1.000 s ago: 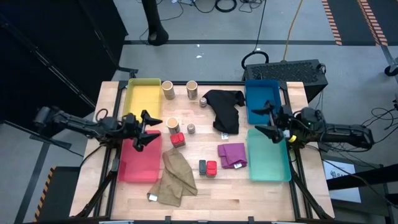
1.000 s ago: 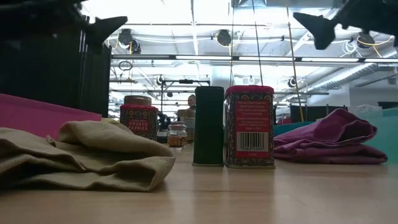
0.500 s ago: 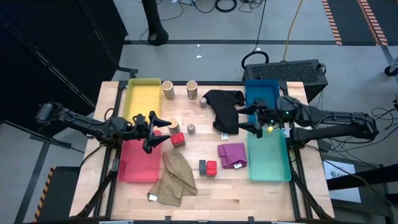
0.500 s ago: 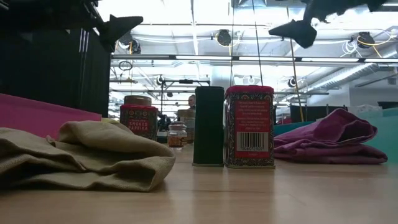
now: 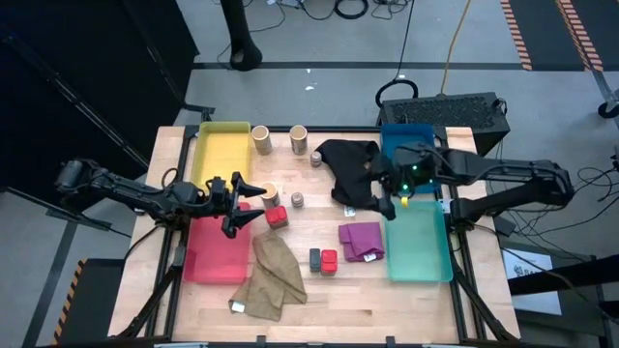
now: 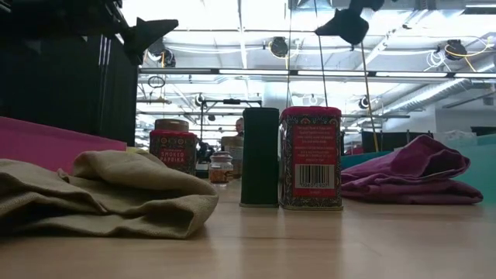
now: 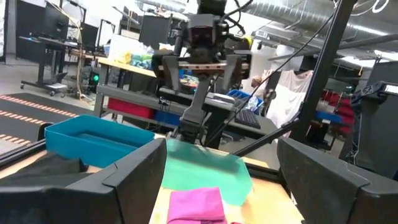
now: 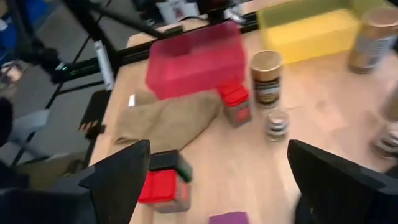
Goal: Sort spices by type
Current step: Put the bottom red seasoning can into the dark blue bin
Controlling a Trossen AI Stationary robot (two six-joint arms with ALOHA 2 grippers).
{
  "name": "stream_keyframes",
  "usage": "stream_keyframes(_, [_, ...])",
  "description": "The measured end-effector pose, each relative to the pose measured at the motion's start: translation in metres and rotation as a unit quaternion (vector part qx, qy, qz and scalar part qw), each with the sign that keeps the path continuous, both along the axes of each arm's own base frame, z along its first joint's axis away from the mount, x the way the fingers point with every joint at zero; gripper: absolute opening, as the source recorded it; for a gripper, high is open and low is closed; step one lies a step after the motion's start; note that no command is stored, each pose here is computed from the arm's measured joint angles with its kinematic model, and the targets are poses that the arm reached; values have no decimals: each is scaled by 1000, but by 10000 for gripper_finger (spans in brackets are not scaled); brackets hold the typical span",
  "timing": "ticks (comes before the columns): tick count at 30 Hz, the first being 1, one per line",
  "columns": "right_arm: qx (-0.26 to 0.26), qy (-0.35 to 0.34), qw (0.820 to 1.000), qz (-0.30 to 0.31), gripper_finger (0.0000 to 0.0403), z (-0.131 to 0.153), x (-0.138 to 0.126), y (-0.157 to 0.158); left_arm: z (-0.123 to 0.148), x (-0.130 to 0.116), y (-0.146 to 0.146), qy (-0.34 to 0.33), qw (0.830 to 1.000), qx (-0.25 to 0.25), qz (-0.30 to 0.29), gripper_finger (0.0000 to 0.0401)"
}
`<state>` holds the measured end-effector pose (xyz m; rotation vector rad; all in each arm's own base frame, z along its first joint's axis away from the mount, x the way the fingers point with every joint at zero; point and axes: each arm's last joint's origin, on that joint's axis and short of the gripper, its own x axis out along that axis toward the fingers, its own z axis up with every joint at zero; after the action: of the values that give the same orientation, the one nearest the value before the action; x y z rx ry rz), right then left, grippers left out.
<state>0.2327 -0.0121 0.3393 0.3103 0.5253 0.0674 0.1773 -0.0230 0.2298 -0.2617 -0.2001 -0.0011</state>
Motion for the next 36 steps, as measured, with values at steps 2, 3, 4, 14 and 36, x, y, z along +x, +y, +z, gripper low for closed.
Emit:
stream_keyframes(2, [6,19,1000,13,364,1,6,7,0,0,1,1,1000,-4,21,311])
stream_keyframes(3, [9,30,999,18,364,1,9,11,0,0,2,1,999,-5,32,311])
stream_keyframes(4, [12,40,999,23,364,1,12,16,0,0,2,2,999,-4,43,311])
stream_keyframes(14, [18,129,991,21,364,8,30,40,-3,-1,10,21,986,-16,166,311])
stream_keyframes(36, [-11,114,992,43,364,13,32,41,26,10,-23,207,975,26,74,311])
